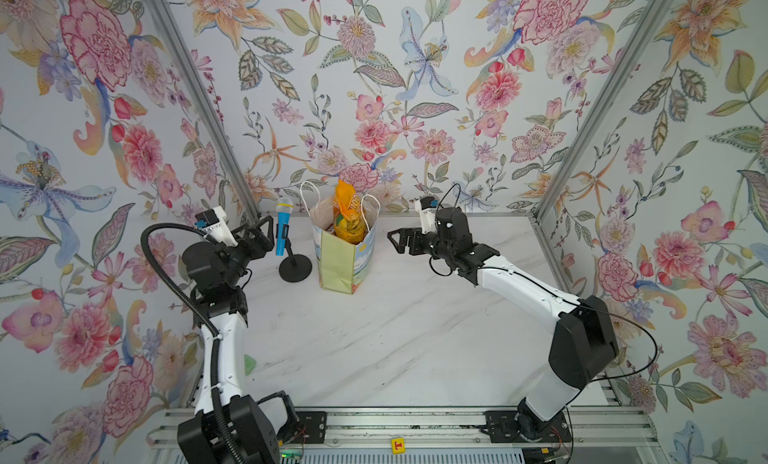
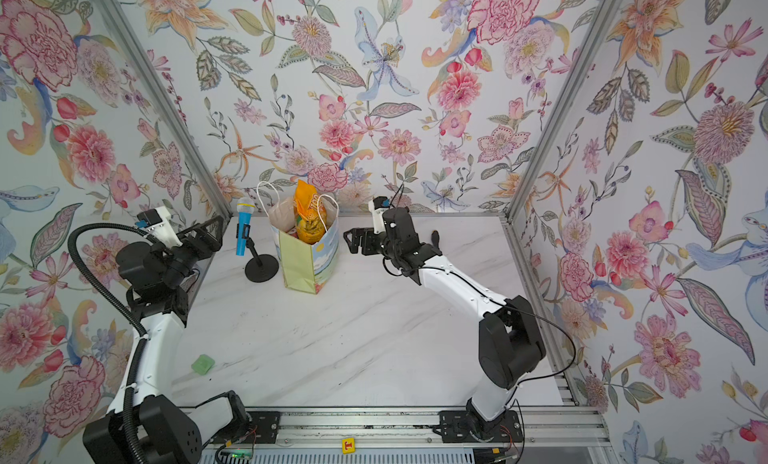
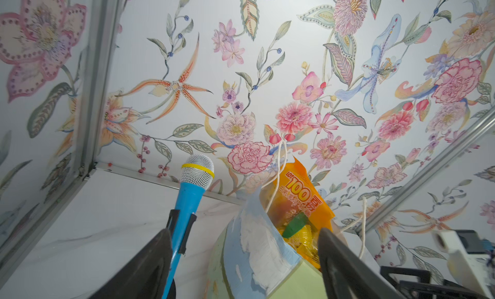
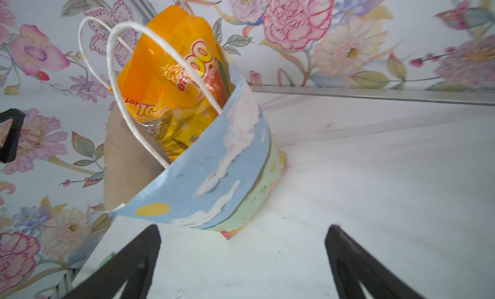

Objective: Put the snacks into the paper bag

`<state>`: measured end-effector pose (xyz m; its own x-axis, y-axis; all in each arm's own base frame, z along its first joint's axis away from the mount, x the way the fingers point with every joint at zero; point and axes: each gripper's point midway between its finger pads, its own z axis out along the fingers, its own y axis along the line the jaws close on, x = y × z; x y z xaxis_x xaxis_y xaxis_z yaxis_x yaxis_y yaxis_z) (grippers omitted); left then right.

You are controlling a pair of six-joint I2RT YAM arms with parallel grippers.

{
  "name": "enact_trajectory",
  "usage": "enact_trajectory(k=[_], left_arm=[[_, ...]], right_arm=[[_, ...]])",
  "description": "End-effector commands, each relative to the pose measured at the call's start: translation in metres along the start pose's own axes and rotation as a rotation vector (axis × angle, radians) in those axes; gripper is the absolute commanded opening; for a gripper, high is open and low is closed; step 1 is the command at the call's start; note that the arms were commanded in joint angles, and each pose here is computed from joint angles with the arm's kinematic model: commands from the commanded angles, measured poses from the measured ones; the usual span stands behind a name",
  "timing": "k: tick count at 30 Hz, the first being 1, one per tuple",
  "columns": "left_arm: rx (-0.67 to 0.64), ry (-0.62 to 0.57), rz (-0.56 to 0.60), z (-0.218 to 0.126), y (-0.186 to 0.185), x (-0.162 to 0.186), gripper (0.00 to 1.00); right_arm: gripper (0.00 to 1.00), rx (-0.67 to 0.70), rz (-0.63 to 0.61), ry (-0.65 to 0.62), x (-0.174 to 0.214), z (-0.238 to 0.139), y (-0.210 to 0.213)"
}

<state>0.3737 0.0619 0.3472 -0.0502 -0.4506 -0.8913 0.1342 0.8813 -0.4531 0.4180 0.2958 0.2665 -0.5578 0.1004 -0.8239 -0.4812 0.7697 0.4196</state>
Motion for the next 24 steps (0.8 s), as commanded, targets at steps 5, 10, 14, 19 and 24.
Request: enact_trajectory(k=[5, 10, 14, 19, 24], left_arm=[[-0.241, -0.242, 0.214, -0.037, 0.024, 0.013, 0.92], [-0.322, -0.208, 0.392, -0.046, 0.025, 0.065, 0.97], [-0.363, -0.219, 0.421, -0.063, 0.042, 0.095, 0.99], [-0.416, -0.185, 0.421, -0.077, 0.065, 0.134, 0.99], [-0.389, -0.165, 0.441, -0.075, 0.07, 0.155, 0.99]], right_arm=[[0.99, 0.383, -0.079, -0.121, 0.005, -0.086, -0.112], [0.99, 0.613, -0.2, -0.228, 0.019, -0.139, -0.17], [0.99, 0.781, -0.292, -0.335, 0.043, -0.173, -0.203], [0.99, 0.81, -0.274, -0.365, 0.08, -0.185, -0.229], [0.99, 0.83, -0.275, -0.407, 0.099, -0.188, -0.249]])
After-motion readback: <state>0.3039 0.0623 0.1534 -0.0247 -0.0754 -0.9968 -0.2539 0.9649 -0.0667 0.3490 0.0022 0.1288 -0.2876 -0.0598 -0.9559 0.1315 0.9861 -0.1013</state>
